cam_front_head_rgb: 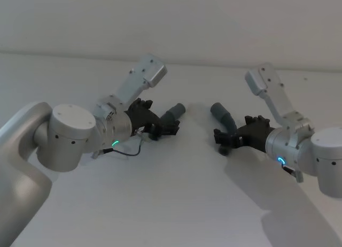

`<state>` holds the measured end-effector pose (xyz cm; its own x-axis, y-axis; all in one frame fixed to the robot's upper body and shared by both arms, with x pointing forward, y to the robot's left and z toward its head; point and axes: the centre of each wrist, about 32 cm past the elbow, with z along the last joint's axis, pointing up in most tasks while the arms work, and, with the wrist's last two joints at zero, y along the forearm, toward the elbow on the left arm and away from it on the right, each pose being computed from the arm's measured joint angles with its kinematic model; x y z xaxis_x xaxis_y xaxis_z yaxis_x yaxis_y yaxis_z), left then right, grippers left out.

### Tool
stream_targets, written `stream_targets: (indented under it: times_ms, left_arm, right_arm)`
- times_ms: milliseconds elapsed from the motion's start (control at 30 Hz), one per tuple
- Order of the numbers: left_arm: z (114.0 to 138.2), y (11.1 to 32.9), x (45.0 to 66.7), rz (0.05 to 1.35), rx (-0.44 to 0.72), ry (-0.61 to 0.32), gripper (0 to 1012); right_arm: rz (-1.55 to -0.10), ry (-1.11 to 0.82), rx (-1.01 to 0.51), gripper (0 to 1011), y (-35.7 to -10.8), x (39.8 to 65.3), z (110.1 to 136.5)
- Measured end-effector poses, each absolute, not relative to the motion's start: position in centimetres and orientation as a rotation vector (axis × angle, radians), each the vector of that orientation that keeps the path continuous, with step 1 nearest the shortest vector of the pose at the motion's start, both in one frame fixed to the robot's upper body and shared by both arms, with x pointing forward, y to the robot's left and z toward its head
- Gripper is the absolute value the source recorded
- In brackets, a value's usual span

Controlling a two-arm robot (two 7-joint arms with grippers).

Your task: Use both hands to pick up one end of the pipe from the table, align the ends, and insert them.

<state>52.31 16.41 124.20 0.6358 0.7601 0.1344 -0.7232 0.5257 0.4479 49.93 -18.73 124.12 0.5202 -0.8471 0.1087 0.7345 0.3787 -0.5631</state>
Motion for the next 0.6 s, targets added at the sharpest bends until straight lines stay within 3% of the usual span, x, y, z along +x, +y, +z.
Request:
stream_targets:
  times_ms: [600]
  left_arm:
    - [123.8,16.5,52.7,0.889,0.500,0.089,1002]
  right_arm:
    - [-1.022,0.218,-0.613,1003,-18.4,51.1,123.8]
